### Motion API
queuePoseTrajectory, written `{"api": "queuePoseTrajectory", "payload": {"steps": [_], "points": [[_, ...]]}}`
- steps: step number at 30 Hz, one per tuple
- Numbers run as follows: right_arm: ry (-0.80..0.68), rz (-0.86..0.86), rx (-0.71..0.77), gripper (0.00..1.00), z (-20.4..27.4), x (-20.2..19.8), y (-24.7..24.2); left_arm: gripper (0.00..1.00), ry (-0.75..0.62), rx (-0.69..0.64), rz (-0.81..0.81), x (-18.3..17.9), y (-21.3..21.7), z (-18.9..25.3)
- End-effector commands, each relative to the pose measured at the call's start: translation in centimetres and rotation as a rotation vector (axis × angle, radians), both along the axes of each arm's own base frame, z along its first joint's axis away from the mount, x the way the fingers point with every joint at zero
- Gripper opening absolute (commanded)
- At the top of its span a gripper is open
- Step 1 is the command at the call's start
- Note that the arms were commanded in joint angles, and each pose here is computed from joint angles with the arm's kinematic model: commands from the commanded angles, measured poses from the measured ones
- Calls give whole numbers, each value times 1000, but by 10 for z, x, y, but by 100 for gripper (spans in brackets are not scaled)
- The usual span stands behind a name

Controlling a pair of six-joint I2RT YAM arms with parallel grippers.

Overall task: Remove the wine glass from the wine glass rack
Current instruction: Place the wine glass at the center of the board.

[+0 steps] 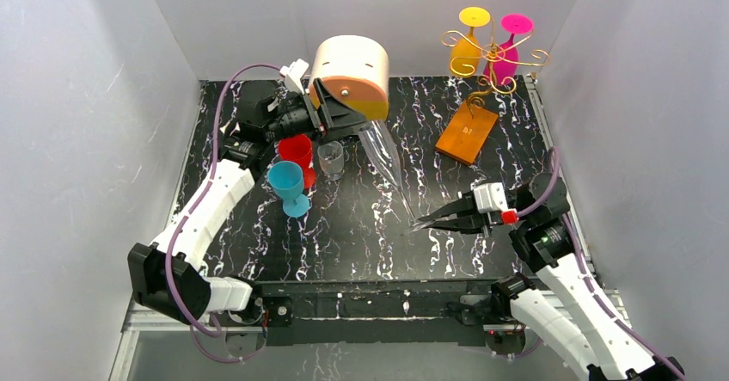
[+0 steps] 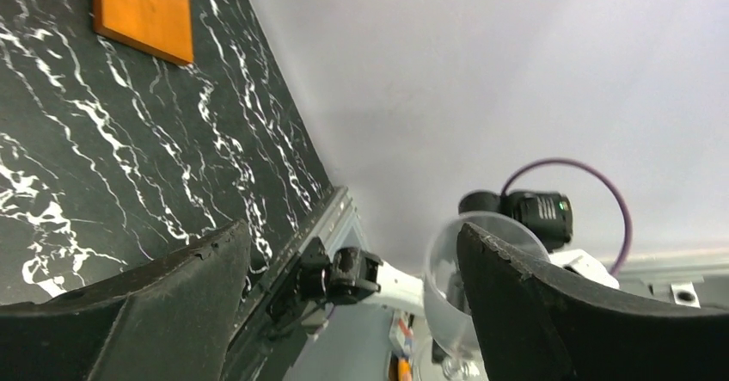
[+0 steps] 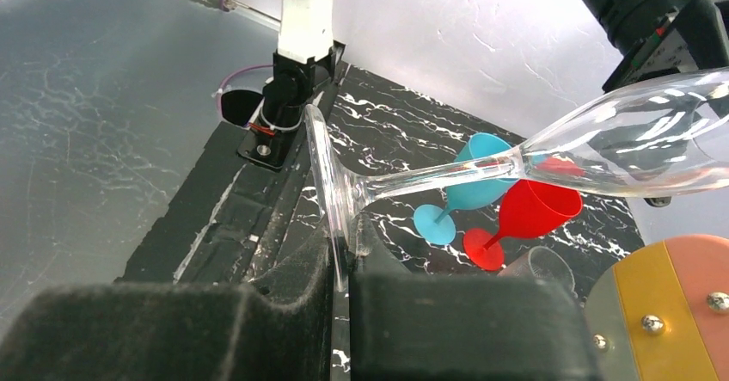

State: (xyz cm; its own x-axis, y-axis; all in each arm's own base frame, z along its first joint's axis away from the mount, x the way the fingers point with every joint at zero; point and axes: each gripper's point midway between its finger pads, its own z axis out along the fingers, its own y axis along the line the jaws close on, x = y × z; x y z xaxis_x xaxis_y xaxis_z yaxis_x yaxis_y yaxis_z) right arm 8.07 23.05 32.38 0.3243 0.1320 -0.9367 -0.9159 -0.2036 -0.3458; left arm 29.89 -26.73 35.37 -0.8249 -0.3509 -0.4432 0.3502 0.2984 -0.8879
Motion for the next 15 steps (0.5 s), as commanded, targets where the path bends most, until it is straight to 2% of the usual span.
{"api": "queuePoseTrajectory", "payload": {"steps": [1,11,15], "points": [[-99,16,23,1,12,1,1,84,-56,-31,-172,-29,-5,15],[-129,97,8,1,15,-1,3,66,-48,-25,-346,-55,-22,1],[-145,93,4,1,17,4,5,54,-45,-24,-374,-61,-21,-2]]}}
